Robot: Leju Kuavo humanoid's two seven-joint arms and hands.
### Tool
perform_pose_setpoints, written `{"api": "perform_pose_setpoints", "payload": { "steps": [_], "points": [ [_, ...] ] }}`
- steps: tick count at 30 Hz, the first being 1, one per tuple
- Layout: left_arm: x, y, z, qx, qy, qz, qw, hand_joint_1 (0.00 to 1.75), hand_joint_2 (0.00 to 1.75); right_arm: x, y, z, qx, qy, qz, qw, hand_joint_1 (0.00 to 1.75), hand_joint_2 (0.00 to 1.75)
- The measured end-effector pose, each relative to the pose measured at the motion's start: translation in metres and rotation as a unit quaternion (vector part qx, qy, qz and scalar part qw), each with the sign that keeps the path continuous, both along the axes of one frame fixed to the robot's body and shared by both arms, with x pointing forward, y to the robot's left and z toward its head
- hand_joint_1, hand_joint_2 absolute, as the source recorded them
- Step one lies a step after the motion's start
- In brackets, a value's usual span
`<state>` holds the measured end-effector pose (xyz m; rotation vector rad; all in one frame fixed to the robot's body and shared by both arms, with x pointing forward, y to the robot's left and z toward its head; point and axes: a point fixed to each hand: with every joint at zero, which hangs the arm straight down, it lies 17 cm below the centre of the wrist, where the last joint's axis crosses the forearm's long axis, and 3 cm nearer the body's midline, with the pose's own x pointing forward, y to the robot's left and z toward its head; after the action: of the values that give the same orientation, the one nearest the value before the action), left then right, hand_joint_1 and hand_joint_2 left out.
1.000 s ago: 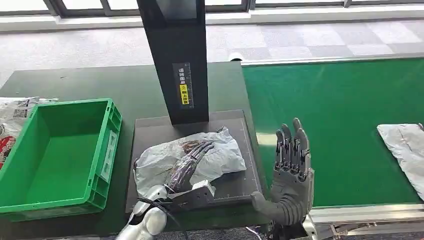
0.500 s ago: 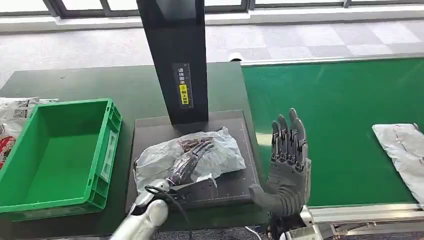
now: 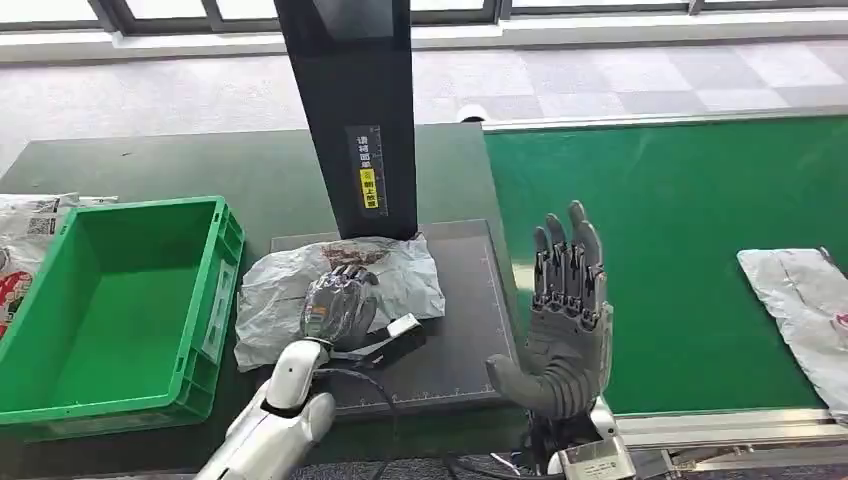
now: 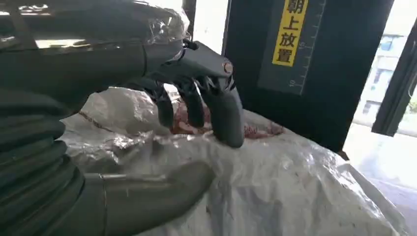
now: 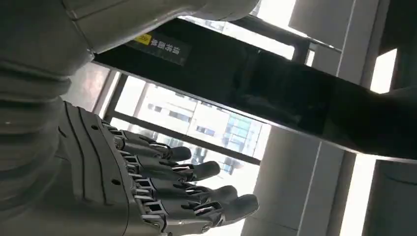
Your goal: Moved the parcel from conveyor to table for the left to box.
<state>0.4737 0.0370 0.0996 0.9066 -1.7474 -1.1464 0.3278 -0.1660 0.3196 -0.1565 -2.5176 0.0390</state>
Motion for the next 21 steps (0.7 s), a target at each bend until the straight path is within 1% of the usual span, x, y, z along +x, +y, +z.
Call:
{"api": "perform_pose_setpoints", "payload": {
  "steps": [3, 5, 9, 13, 17, 19, 20, 21],
  "points": [
    [-0.001, 0.001, 0.006, 0.015, -0.025, 0.004, 1.0, 1.75, 1.75, 0.001, 0.0, 0.002, 0.0, -0.001, -0.001, 1.0, 0.0, 1.75],
    [-0.001, 0.001, 0.006, 0.024, -0.03, 0.004, 0.999, 1.75, 1.75, 0.002, 0.001, 0.004, 0.0, -0.004, -0.002, 1.0, 0.0, 1.75],
    [-0.003, -0.003, -0.006, 0.045, -0.011, -0.007, 0.999, 1.75, 1.75, 0.003, 0.001, 0.006, -0.002, -0.005, -0.002, 1.0, 0.0, 1.75],
    [-0.004, -0.004, -0.01, 0.047, -0.003, -0.009, 0.999, 1.75, 1.75, 0.003, 0.0, 0.007, -0.001, -0.006, -0.004, 1.0, 0.0, 1.75],
    [-0.008, -0.011, -0.014, 0.048, 0.004, -0.021, 0.999, 1.75, 1.75, 0.003, -0.001, 0.008, 0.0, -0.007, -0.006, 1.0, 0.0, 1.75],
    [-0.01, -0.013, -0.019, 0.046, 0.017, -0.026, 0.998, 1.75, 1.75, 0.003, -0.002, 0.008, 0.001, -0.007, -0.007, 1.0, 0.0, 1.75],
    [-0.01, -0.013, -0.021, 0.045, 0.021, -0.026, 0.998, 0.44, 1.75, 0.003, -0.002, 0.007, 0.001, -0.006, -0.007, 1.0, 0.0, 1.75],
    [-0.011, -0.013, -0.022, 0.043, 0.024, -0.026, 0.998, 0.0, 1.75, 0.003, -0.002, 0.007, 0.002, -0.006, -0.008, 1.0, 0.0, 1.75]
  ]
}}
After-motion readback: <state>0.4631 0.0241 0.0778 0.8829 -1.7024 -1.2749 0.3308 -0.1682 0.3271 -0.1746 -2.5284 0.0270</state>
